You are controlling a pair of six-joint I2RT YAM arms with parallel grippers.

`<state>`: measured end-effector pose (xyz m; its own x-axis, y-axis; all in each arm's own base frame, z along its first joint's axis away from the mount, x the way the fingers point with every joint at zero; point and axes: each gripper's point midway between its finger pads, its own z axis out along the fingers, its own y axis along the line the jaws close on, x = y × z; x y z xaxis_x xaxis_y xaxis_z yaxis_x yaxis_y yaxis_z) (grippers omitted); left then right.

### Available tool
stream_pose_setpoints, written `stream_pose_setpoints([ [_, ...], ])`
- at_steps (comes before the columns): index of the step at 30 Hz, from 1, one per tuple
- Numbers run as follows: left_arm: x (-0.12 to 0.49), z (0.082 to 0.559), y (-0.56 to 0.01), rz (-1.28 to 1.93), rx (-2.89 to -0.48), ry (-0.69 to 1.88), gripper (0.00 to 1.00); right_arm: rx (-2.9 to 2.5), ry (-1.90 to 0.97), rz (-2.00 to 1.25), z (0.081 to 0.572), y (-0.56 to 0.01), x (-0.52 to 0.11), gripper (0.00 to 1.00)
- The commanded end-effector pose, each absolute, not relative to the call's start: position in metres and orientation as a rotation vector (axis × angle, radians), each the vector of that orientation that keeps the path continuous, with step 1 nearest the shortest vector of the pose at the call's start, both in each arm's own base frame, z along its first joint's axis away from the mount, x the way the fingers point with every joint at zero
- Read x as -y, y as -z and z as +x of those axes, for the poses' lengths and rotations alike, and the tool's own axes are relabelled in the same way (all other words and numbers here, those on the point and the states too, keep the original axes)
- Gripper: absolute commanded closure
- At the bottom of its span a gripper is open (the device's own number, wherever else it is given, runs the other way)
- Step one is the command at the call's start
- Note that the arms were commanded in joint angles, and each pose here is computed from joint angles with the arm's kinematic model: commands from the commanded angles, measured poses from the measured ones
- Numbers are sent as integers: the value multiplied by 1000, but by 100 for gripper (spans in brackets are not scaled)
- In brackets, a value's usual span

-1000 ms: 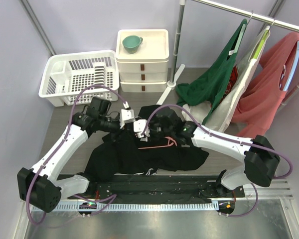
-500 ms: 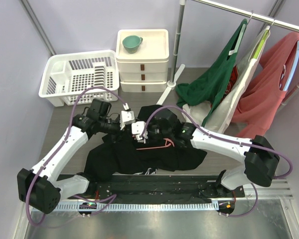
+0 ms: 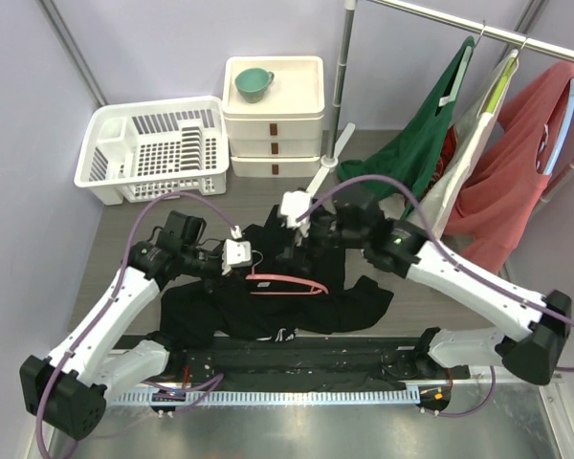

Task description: Place the t-shirt on the hanger

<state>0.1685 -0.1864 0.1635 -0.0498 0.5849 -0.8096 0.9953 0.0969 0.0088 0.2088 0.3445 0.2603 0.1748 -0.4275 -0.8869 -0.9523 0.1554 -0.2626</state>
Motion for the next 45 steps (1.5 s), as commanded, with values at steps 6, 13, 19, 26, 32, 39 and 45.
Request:
stream_pose_setpoints([
  [6,188,156,-183,1666,-1482,737,100,-1967,-768,-1038,233,-238,-284,0],
  [13,190,154,-191,1685,-1462,718,100,-2136,-782,-1053,227,-183,-288,1],
  [19,190,150,-185,1677,-1512,716,100,-2157,-797,-1177,215,-163,-305,5],
  [26,189,152,-186,1636,-1542,700,100,-2219,-716,-1267,210,-124,-314,12],
  [32,190,156,-190,1585,-1574,694,100,-2251,-674,-1231,225,-108,-323,22],
  [39,183,160,-196,1487,-1643,654,100,-2323,-548,-1286,225,-89,-295,46],
  [45,181,142,-221,1412,-1577,689,100,-2442,-461,-1245,223,-76,-234,73],
])
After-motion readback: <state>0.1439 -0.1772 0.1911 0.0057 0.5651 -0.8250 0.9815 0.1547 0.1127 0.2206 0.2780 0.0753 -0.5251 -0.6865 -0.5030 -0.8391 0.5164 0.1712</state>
